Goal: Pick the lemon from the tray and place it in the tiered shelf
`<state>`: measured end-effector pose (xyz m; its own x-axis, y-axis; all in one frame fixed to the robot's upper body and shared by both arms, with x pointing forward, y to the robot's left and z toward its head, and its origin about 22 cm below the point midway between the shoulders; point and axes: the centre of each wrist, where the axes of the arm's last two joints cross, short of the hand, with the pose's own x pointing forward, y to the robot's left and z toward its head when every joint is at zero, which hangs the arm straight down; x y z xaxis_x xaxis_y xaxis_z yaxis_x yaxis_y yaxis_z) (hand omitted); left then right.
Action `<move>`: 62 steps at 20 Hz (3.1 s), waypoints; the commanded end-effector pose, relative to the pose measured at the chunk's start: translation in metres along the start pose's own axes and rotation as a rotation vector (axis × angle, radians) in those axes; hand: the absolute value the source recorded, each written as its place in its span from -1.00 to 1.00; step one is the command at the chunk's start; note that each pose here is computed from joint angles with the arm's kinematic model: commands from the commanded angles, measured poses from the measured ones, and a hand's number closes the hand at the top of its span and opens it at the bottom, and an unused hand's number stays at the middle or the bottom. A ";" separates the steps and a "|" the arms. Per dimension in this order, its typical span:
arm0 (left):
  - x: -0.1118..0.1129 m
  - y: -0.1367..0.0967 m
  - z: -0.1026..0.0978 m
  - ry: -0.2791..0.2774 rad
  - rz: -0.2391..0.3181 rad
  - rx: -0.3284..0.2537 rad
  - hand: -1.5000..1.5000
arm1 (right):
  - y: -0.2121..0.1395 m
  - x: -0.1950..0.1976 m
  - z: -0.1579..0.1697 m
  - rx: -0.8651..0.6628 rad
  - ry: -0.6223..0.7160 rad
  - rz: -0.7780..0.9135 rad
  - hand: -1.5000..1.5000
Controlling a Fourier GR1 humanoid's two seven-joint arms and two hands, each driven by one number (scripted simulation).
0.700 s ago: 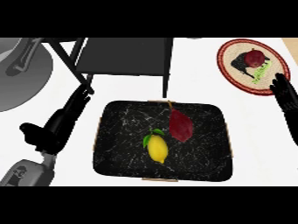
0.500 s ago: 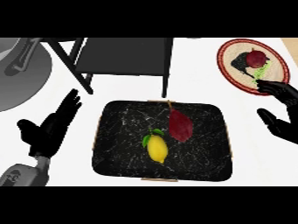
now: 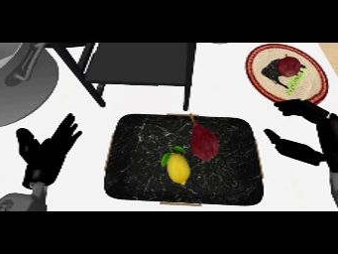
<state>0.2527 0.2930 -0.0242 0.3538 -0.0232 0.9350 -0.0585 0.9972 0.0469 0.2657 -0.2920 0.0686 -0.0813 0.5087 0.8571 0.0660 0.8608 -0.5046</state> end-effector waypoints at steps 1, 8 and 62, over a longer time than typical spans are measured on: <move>-0.024 -0.010 0.015 0.095 0.010 0.003 0.00 | 0.009 -0.011 0.001 0.101 -0.022 -0.009 -1.00; -0.006 0.013 0.007 0.105 0.013 0.044 0.00 | -0.004 0.080 0.036 0.368 -0.052 0.070 -1.00; -0.017 -0.005 0.011 0.101 -0.013 0.006 0.00 | 0.229 0.145 0.014 0.282 0.416 0.690 -1.00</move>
<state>0.2506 0.2920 -0.0204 0.3896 -0.0202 0.9208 -0.0737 0.9959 0.0530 0.2414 -0.0308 0.0784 0.1392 0.9324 0.3335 -0.3147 0.3610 -0.8779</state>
